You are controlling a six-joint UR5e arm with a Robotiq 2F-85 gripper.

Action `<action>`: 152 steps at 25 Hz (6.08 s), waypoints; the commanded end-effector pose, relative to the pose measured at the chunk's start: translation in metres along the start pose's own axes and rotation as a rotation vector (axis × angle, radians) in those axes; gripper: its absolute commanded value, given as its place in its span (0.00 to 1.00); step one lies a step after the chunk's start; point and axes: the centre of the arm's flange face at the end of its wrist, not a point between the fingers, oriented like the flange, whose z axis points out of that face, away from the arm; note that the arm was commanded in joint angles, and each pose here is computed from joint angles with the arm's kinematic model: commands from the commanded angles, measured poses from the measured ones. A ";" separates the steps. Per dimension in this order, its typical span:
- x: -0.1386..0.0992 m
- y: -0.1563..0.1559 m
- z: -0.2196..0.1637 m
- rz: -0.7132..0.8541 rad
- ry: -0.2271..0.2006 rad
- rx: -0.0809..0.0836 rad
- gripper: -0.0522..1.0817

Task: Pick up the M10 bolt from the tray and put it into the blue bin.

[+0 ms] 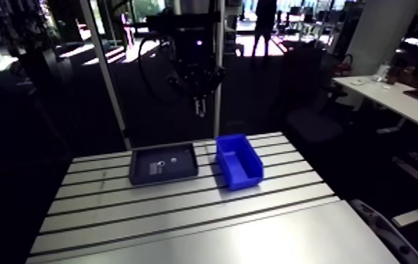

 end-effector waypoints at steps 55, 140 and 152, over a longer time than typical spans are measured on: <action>-0.001 0.115 0.138 -1.221 -0.084 0.099 0.96; -0.015 0.017 -0.069 -0.172 0.014 0.082 0.05; -0.007 -0.029 -0.111 0.107 -0.032 0.093 0.05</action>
